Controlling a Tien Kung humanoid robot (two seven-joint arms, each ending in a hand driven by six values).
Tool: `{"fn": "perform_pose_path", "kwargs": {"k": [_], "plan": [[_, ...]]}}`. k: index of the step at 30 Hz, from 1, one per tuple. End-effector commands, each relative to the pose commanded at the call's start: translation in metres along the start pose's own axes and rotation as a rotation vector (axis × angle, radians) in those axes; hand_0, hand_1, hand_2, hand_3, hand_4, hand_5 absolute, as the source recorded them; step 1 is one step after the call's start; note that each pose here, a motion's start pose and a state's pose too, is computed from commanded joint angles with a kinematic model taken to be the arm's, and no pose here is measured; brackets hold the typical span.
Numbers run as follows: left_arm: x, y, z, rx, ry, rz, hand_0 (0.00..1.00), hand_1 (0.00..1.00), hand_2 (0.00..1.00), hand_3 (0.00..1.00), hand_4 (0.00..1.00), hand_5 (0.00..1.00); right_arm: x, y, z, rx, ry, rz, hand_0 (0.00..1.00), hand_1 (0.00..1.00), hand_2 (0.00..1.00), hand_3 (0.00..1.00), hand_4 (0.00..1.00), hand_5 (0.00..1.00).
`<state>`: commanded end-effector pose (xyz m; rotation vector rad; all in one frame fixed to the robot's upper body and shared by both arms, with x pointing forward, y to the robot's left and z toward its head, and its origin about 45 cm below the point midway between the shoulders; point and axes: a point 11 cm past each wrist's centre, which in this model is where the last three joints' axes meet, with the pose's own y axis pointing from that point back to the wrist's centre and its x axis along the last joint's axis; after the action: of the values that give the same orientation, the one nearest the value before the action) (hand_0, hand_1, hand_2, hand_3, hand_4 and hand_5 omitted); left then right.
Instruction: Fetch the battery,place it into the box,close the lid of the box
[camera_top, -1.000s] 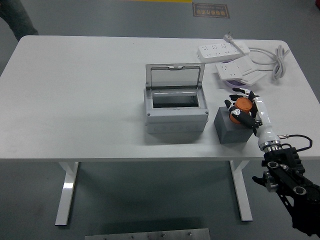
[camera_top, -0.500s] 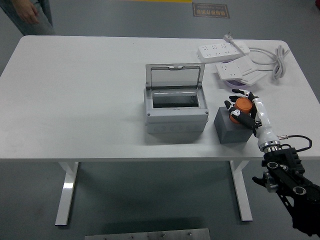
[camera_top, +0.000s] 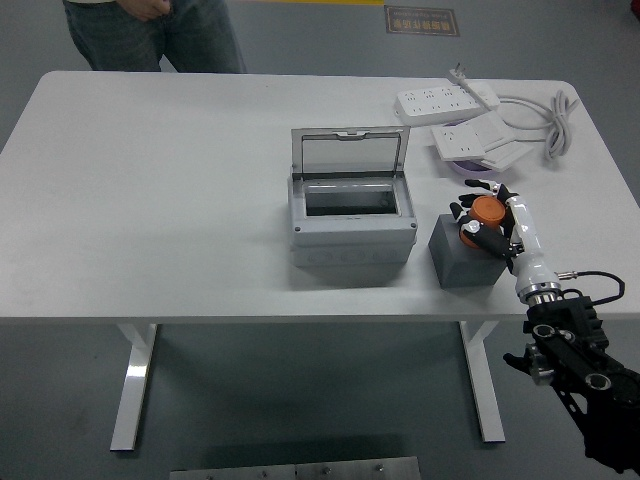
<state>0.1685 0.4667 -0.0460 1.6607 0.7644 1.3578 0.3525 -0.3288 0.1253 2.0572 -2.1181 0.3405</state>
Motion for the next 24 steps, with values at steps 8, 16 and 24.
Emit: {"fn": "perform_pose_path", "kwargs": {"k": [8, 16, 24], "plan": [[0.0011, -0.0001, -0.0006, 0.002, -0.002, 0.004, 0.632, 0.698, 0.573, 0.541, 0.5, 0.002, 0.0002, 0.0003, 0.0004, -0.005, -0.001, 0.007, 0.43, 0.412, 0.462, 0.5, 0.469, 0.124], [0.0018, -0.0002, -0.0008, 0.003, -0.007, 0.007, 0.632, 0.698, 0.573, 0.541, 0.5, 0.002, 0.0006, 0.0005, 0.0007, -0.006, -0.001, 0.014, 0.413, 0.397, 0.437, 0.474, 0.459, 0.028], [0.0036, -0.0003, -0.0009, 0.001, -0.009, 0.015, 0.632, 0.698, 0.573, 0.541, 0.5, 0.002, 0.0009, -0.0006, -0.0009, -0.001, -0.001, 0.021, 0.393, 0.392, 0.43, 0.472, 0.463, 0.002]]}}
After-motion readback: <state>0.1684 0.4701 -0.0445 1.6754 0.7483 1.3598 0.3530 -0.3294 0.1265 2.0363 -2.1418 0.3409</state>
